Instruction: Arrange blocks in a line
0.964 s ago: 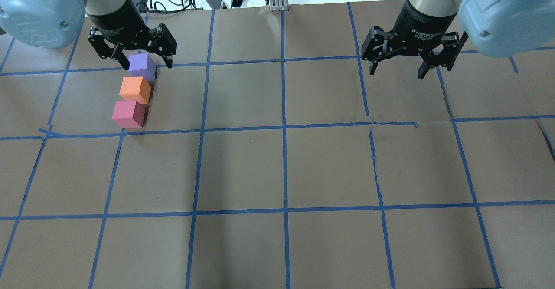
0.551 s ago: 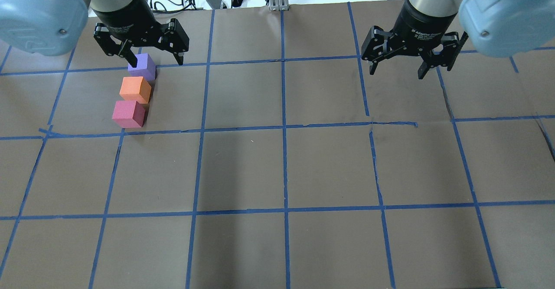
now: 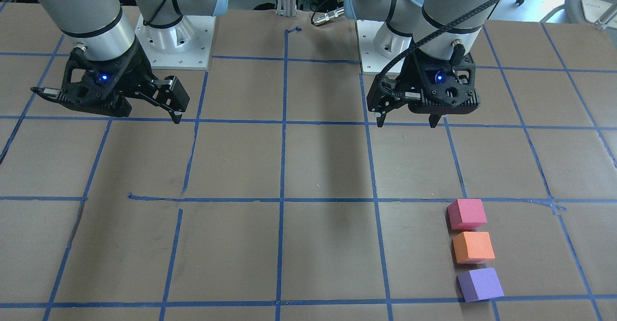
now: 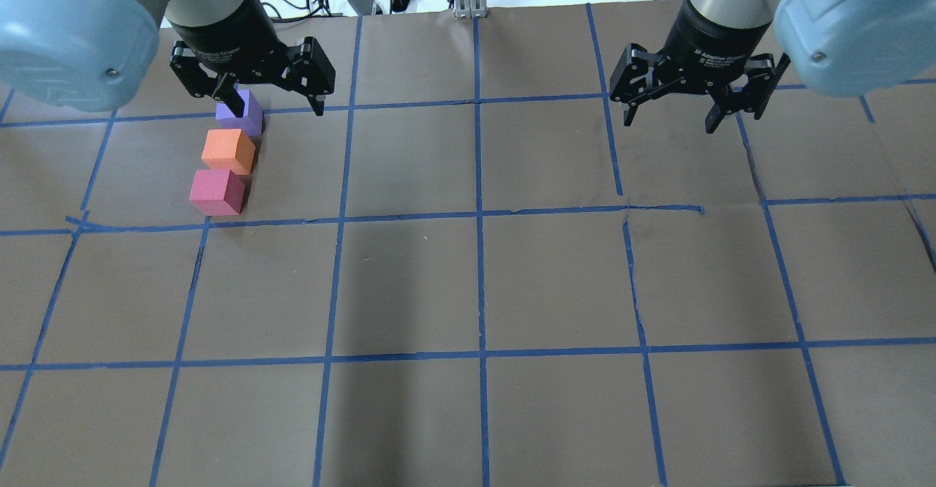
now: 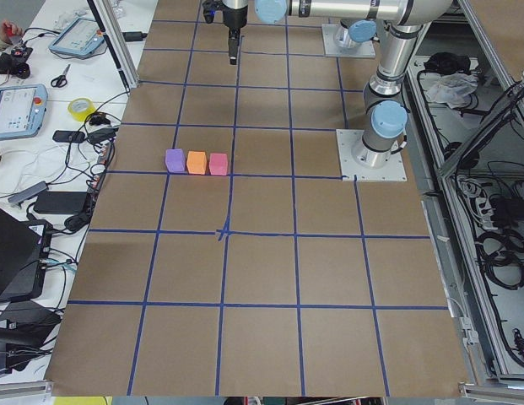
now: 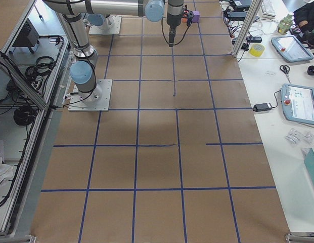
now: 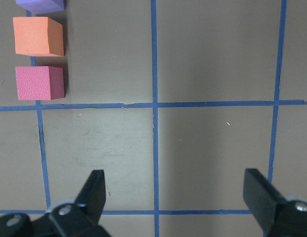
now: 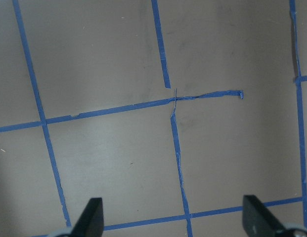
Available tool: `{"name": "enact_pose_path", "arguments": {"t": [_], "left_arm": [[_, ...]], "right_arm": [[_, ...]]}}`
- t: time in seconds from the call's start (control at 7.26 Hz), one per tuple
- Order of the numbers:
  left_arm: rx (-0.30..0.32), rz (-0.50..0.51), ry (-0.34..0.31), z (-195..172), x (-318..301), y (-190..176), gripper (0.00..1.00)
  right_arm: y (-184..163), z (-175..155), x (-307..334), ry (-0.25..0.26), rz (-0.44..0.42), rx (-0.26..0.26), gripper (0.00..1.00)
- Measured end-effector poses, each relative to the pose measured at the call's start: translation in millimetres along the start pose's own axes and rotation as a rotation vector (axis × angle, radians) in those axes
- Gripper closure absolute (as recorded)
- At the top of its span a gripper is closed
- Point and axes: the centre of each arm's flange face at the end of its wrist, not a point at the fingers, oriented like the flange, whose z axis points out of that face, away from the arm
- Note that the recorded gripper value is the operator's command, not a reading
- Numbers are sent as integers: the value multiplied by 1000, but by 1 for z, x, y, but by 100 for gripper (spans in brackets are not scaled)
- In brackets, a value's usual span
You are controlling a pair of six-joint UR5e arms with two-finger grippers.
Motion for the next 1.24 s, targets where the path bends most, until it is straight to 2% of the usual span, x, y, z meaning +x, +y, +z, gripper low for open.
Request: {"name": "enact_pose_path", "arguments": {"t": [0.41, 1.24], "left_arm": [[23, 3, 3, -12, 2, 9, 0], [28, 7, 10, -15, 3, 13, 0]], "right_arm": [[0, 0, 0, 5, -1, 0, 0], [0, -3, 3, 3, 3, 6, 0]]}}
